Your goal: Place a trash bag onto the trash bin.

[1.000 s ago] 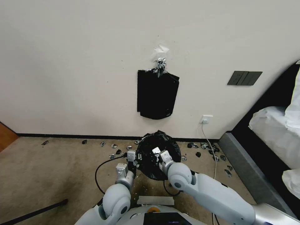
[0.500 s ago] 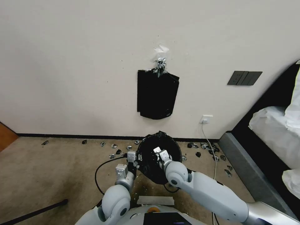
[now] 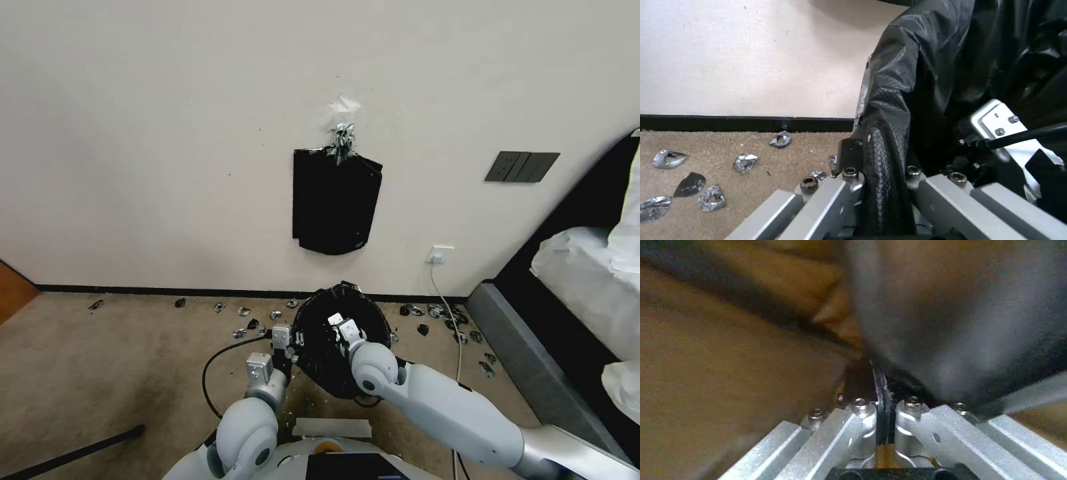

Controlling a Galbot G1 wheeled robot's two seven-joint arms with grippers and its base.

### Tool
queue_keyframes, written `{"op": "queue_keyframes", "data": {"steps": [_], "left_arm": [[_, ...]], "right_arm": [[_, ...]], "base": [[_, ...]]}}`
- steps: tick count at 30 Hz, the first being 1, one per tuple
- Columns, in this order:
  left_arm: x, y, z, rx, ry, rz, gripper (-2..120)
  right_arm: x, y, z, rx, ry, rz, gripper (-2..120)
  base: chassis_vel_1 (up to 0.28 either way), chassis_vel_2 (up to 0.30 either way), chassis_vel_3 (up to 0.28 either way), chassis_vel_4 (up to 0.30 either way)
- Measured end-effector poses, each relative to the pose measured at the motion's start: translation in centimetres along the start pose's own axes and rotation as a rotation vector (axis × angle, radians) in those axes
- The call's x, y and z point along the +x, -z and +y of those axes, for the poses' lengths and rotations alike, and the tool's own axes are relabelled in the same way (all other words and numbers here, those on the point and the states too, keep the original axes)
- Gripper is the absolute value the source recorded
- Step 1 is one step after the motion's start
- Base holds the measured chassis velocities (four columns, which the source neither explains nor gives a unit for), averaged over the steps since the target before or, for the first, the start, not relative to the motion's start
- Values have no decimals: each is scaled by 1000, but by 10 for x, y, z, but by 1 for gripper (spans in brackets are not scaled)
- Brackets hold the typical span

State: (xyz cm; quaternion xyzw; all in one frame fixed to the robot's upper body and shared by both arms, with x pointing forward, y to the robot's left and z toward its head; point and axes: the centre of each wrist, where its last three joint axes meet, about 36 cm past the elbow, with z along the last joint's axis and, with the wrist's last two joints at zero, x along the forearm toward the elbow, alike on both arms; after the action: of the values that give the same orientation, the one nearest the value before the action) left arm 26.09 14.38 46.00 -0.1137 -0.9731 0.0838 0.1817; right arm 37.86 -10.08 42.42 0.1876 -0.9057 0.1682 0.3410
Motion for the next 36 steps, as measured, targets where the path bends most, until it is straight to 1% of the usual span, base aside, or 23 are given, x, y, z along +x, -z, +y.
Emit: {"op": "queue_keyframes", "data": {"steps": [13, 16, 21, 23, 24, 25, 26, 27, 29, 30, 32, 33, 34, 35, 36], "left_arm": [[1, -1, 0, 5, -14, 9, 0], [2, -3, 0, 5, -13, 15, 0], [1, -5, 1, 7, -8, 25, 0], [-1, -6, 2, 11, -3, 35, 0], [-1, -6, 2, 11, -3, 35, 0], [-4, -7, 3, 13, 3, 42, 0], [-6, -8, 3, 15, 8, 47, 0], [-6, -8, 3, 15, 8, 47, 0], [-12, -9, 3, 31, 21, 66, 0], [-12, -9, 3, 31, 21, 66, 0], [-19, -11, 3, 55, 36, 88, 0], [-24, -11, 3, 82, 49, 108, 0], [-27, -11, 3, 100, 54, 121, 0], [-27, -11, 3, 100, 54, 121, 0], [-33, -10, 2, 161, 66, 163, 0]], "right_arm": [[-5, -6, -6, -4, -9, 23, 0], [0, -3, -7, -9, 1, 13, 0], [22, 2, -8, -31, 39, -15, 0], [39, 3, -11, -37, 61, -32, 12], [39, 3, -11, -37, 61, -32, 12], [53, 4, -14, -39, 85, -48, 18], [63, 3, -16, -40, 97, -57, 22], [63, 3, -16, -40, 97, -57, 22], [87, 1, -24, -44, 115, -76, 33], [87, 1, -24, -44, 115, -76, 33], [106, -2, -33, -50, 128, -93, 41], [118, -3, -37, -56, 140, -105, 48], [124, -3, -39, -60, 147, -111, 52], [124, -3, -39, -60, 147, -111, 52], [137, -5, -43, -71, 161, -126, 56]], "base": [[0, 0, 0, 0], [0, 0, 0, 0], [0, 0, 0, 0], [0, 0, 0, 0], [0, 0, 0, 0], [0, 0, 0, 0], [0, 0, 0, 0], [0, 0, 0, 0], [0, 0, 0, 0], [0, 0, 0, 0], [0, 0, 0, 0], [0, 0, 0, 0], [0, 0, 0, 0], [0, 0, 0, 0], [0, 0, 0, 0]]}}
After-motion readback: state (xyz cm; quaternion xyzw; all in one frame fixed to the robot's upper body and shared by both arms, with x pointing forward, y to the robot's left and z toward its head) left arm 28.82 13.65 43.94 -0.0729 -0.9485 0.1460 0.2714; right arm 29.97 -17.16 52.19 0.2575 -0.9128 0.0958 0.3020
